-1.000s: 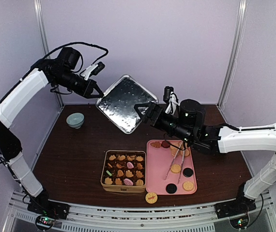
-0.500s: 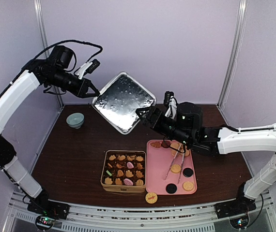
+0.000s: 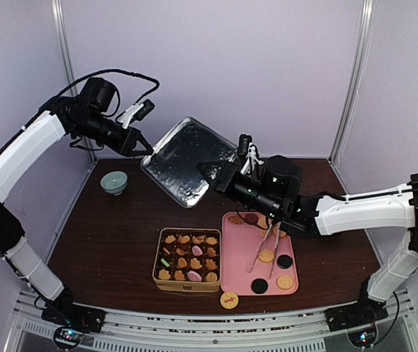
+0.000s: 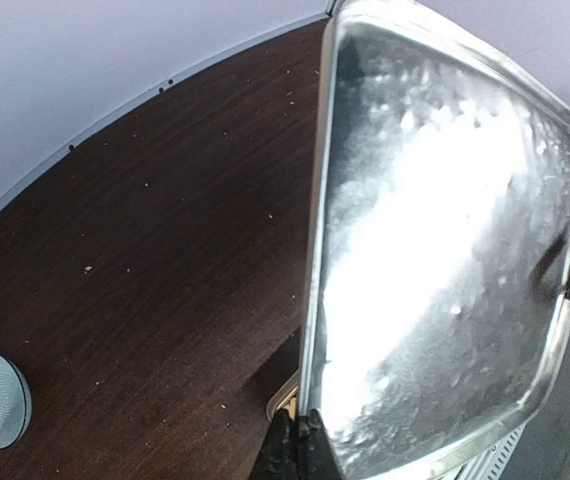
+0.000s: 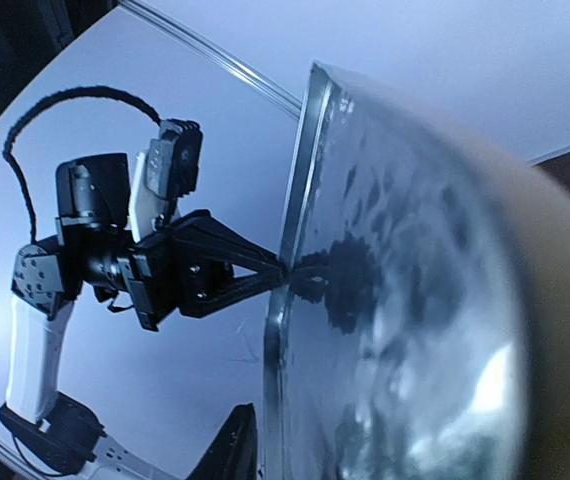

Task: Pack the cookies
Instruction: Pass from the left arm to the right, then place the box lid on the packing box.

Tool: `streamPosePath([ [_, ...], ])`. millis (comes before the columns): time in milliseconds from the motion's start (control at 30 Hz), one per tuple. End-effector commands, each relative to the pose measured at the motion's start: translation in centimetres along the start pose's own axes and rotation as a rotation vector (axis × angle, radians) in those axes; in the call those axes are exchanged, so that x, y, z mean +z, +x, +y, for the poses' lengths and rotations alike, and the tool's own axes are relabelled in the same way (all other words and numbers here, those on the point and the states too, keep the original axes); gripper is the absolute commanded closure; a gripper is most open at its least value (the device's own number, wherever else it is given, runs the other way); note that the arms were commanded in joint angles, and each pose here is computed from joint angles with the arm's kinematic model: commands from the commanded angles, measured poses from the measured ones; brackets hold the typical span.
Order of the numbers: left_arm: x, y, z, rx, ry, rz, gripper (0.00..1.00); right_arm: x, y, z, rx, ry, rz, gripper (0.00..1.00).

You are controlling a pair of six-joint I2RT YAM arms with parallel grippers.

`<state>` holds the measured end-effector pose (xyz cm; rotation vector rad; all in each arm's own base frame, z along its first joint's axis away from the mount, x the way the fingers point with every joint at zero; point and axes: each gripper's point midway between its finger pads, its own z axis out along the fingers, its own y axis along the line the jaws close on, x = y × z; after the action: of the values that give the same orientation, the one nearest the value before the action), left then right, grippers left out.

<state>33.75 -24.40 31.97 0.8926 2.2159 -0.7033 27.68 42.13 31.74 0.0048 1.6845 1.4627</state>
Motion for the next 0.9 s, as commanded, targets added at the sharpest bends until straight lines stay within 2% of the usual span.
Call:
streamPosePath([
  [0,-0.1,-0.9,0.0,0.018,0.01,-0.052,1.0,-0.3,-1.3,3.1,0.006,-0.109,-0.036,0.78],
  [200,0.6,-0.4,0.1,0.006,0.022,-0.033,1.0,-0.6,-1.2,2.6,-0.057,-0.05,-0.015,0.94],
  [233,0.5,-0.3,0.1,0.006,0.023,-0.029,0.95,-0.7,-1.3,2.4,-0.077,-0.031,-0.01,0.96],
  [267,0.5,-0.1,0.1,0.008,0.021,-0.024,0.87,-0.9,-1.3,2.2,-0.101,-0.011,-0.005,0.97],
  [433,-0.2,0.7,1.0,0.001,-0.026,-0.017,0.32,-2.2,-1.6,1.1,-0.226,0.103,0.022,1.0],
  [500,-0.8,1.3,1.8,-0.016,-0.03,-0.021,0.15,-2.9,-1.6,0.6,-0.291,0.157,0.04,1.0],
  [567,-1.9,1.9,3.7,-0.06,-0.052,-0.034,0.1,-3.8,-1.5,-0.3,-0.412,0.248,0.073,1.0],
  [667,-3.3,3.7,6.4,-0.13,-0.076,-0.045,0.08,-4.9,-1.6,-0.1,-0.64,0.387,0.137,1.0],
  [867,-4.8,7.3,9.2,-0.18,-0.162,-0.032,0.06,-6.9,0.6,-0.7,-1.196,0.715,0.31,1.0],
])
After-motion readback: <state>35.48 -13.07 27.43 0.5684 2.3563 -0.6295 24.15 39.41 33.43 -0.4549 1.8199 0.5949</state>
